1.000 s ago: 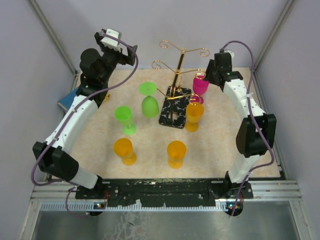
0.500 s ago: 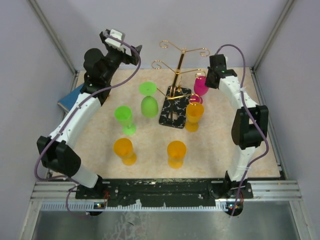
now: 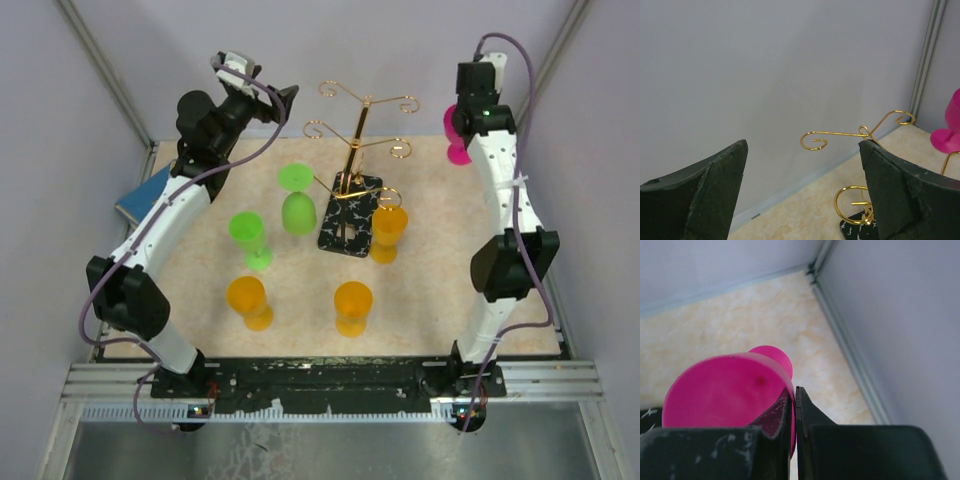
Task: Place the wine glass upside down on the wine glass rack
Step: Pick up the wine glass at the center of the board, then turn the wine glass upside down at the wine rack.
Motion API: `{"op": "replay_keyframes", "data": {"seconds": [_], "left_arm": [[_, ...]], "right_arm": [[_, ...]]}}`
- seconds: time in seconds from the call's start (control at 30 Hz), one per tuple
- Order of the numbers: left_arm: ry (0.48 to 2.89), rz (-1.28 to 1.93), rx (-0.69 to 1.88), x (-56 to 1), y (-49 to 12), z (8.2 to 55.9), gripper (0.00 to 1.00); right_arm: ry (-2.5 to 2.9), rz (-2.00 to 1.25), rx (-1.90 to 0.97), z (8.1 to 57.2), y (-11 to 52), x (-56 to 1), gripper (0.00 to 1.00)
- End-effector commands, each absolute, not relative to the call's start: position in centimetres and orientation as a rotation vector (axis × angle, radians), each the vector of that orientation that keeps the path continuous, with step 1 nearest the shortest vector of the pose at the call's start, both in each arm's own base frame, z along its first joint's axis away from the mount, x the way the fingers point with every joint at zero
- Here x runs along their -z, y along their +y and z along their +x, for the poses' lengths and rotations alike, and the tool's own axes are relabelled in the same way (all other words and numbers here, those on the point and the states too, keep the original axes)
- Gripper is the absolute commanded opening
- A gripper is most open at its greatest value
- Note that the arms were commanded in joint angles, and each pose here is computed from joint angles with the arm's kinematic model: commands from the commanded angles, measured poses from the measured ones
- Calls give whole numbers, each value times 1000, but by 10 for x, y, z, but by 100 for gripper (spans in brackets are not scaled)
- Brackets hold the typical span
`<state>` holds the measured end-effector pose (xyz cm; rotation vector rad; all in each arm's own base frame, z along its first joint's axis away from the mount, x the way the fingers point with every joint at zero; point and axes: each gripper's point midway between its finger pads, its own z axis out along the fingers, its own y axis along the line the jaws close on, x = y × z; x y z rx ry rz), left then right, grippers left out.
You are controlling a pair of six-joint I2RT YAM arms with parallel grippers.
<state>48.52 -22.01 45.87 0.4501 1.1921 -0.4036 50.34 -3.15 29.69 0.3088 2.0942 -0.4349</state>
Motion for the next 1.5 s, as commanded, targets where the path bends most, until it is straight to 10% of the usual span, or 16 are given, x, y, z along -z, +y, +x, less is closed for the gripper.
{"op": "replay_keyframes", "data": {"seconds": [0.0, 0.5, 1.47], "left_arm": [[1166, 383, 448, -479, -218, 487, 99], [1312, -68, 763, -507, -209, 492, 99], [1350, -598, 1450, -491, -220, 443, 96]], "right_arm": [[1784, 332, 589, 473, -66, -431, 0], [1024, -147, -55, 449, 91, -581, 0], [577, -478, -366, 386, 292, -541, 0]]}}
